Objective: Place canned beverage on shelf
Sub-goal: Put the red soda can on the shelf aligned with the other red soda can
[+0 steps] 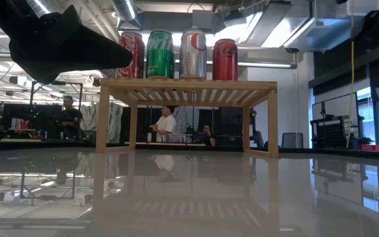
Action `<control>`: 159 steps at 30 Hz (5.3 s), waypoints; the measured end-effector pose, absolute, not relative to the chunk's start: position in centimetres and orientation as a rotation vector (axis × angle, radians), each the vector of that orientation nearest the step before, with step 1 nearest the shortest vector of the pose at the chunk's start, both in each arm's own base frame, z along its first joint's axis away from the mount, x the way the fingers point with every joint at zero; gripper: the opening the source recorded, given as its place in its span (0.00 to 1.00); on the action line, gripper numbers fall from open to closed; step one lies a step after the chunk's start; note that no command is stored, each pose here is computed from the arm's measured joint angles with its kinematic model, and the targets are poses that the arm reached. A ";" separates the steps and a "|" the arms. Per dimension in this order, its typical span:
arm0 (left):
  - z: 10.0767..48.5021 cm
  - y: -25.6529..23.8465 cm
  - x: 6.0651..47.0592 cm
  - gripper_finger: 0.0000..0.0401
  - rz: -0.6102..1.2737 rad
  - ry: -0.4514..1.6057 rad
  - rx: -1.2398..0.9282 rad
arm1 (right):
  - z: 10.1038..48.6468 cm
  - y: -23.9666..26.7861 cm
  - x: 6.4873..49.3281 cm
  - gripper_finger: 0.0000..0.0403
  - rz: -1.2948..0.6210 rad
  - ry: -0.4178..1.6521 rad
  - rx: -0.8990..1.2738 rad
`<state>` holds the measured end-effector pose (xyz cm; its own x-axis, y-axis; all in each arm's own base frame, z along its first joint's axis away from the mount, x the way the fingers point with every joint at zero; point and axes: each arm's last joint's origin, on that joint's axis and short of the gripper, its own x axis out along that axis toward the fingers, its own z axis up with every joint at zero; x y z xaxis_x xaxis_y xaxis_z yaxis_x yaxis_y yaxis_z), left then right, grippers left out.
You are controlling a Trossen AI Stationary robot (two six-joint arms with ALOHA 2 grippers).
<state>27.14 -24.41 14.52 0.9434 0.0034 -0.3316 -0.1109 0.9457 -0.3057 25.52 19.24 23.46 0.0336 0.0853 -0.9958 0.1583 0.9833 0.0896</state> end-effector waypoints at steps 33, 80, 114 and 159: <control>14.6 -24.5 27.1 0.88 0.039 0.340 -0.336 | 28.2 19.6 22.2 0.87 -0.173 1.386 0.125; 14.6 -24.3 27.3 0.88 0.050 0.336 -0.326 | 18.4 17.9 9.6 0.85 -0.199 0.888 0.307; 14.6 -24.3 27.3 0.88 0.044 0.340 -0.329 | 18.6 17.6 10.7 0.95 -0.040 0.535 0.178; 14.6 -23.4 28.1 0.88 0.076 0.334 -0.340 | 26.2 16.8 22.8 0.71 -0.262 0.451 -0.317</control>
<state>28.07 -23.44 14.56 0.9424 0.0170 -0.3340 -0.1284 0.9406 -0.3144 22.82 16.77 26.24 0.8680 -0.3158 -0.3832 0.1771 0.9178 -0.3553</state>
